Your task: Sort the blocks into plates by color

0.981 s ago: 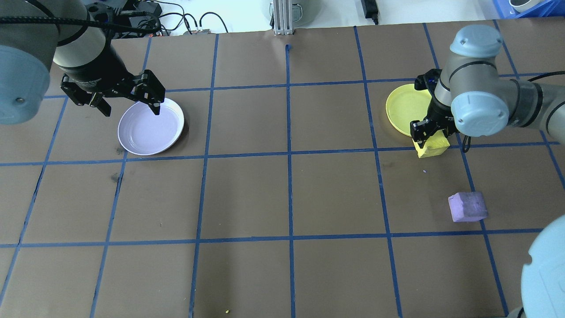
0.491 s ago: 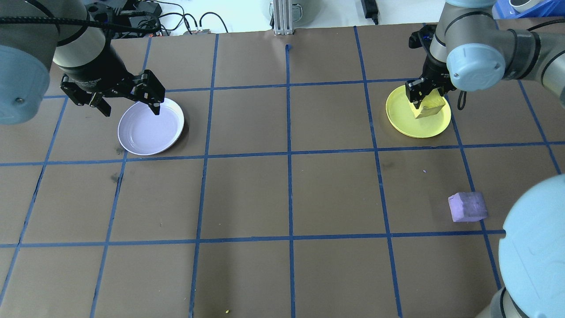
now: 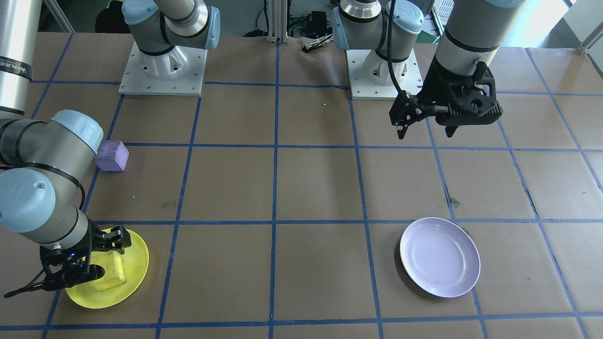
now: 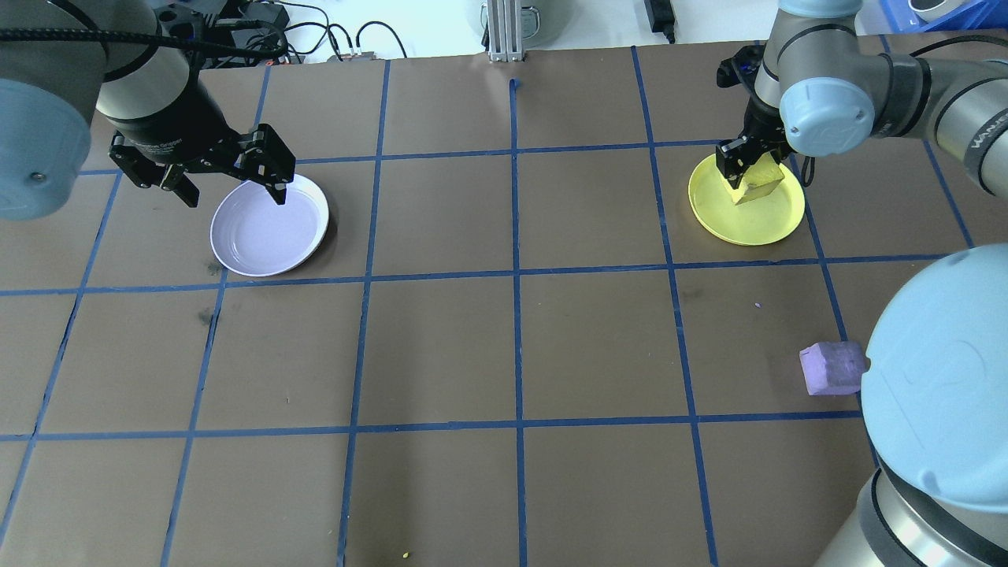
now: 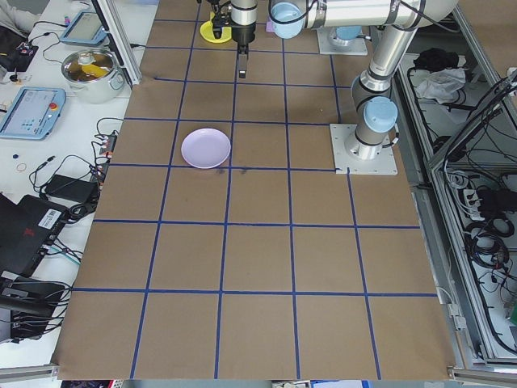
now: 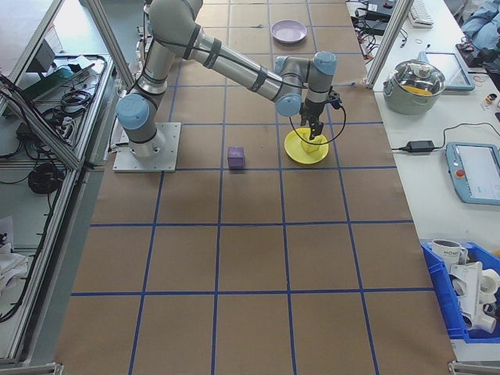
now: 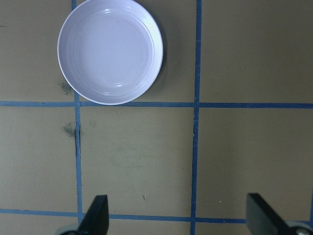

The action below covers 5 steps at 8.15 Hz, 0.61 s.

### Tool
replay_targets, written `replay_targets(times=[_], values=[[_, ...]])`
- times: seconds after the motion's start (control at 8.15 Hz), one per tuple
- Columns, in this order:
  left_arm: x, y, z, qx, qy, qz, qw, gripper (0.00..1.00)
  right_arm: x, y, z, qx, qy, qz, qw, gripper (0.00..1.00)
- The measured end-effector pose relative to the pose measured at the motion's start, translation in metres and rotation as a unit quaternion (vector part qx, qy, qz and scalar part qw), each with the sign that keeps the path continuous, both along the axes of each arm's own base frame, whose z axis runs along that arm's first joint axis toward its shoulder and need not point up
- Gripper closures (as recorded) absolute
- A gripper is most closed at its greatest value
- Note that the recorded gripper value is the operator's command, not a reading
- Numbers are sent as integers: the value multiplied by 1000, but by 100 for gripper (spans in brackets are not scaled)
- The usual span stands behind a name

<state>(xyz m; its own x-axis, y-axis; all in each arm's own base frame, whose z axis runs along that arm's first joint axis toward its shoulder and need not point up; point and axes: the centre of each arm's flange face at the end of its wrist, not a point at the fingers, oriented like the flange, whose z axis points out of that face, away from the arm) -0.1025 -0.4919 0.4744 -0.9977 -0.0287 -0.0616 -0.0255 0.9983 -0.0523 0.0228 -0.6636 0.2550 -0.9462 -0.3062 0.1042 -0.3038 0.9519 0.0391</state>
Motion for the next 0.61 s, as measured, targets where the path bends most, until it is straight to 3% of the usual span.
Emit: replay_targets(times=[0.12,0.25,0.61], values=[[0,0,0,0,0,0,1000,0,-2,1,8,-3,1,1,1000,3],[0,0,0,1,0,0,1000,0,-4,9,20,8,1,4,1000,8],[0,1,1,-1,0,1,1000,0,-52,69,33,100,-13,-4,995,4]])
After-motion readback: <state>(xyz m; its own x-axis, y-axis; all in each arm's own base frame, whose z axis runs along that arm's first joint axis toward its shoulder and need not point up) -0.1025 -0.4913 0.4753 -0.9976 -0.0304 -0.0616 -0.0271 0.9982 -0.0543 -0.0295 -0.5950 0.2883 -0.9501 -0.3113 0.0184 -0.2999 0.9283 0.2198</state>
